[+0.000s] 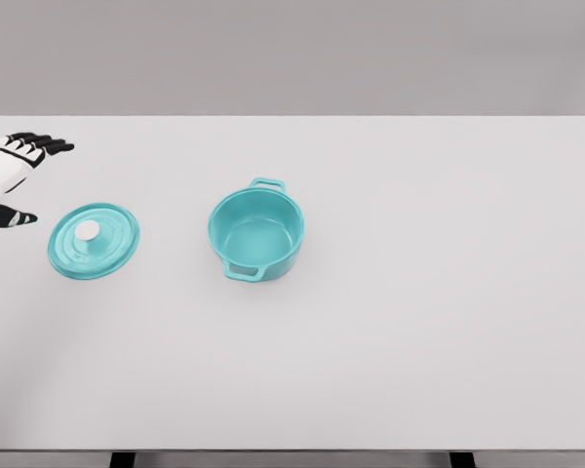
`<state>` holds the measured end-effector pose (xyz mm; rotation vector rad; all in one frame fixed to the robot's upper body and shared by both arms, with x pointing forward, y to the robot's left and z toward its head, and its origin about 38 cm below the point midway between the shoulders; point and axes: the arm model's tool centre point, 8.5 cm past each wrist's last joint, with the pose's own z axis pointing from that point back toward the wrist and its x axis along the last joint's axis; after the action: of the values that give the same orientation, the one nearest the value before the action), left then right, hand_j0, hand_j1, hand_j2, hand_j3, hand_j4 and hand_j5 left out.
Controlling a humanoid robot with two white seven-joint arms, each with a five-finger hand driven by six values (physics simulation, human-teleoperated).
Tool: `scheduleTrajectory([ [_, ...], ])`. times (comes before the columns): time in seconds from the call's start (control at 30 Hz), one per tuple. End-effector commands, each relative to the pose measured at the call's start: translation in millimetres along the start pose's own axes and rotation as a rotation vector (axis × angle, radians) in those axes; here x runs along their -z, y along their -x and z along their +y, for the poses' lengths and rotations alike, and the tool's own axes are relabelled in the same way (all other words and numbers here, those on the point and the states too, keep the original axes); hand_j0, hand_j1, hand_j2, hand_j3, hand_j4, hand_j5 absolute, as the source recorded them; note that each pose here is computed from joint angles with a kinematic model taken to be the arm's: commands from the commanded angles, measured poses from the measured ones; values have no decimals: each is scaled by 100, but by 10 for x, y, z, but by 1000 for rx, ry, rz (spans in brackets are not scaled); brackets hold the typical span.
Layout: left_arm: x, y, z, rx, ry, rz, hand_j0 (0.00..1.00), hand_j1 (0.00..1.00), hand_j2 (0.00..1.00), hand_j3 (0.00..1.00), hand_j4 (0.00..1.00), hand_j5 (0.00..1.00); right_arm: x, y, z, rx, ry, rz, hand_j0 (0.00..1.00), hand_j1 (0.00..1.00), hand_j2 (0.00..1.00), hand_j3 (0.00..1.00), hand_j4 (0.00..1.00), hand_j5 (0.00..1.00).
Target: Cover the pot with left arm
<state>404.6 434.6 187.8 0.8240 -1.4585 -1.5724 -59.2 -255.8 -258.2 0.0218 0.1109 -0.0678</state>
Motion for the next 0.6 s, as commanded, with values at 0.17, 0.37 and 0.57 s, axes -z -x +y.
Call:
scheduleTrajectory([
  [0.17, 11, 0, 45, -10, -16, -4, 100, 100, 100, 100, 100, 100, 0, 1, 1, 0, 0, 0, 100, 100, 100, 100, 100, 100],
  [0.37, -58, 107, 29, 7, 304, 1, 100, 100, 100, 100, 100, 100, 0, 1, 1, 0, 0, 0, 100, 100, 100, 100, 100, 100],
  [0.57, 75, 17, 255, -2, 299, -87, 78, 78, 78, 78, 78, 78, 0, 1, 1, 0, 0, 0, 100, 100, 100, 100, 100, 100],
])
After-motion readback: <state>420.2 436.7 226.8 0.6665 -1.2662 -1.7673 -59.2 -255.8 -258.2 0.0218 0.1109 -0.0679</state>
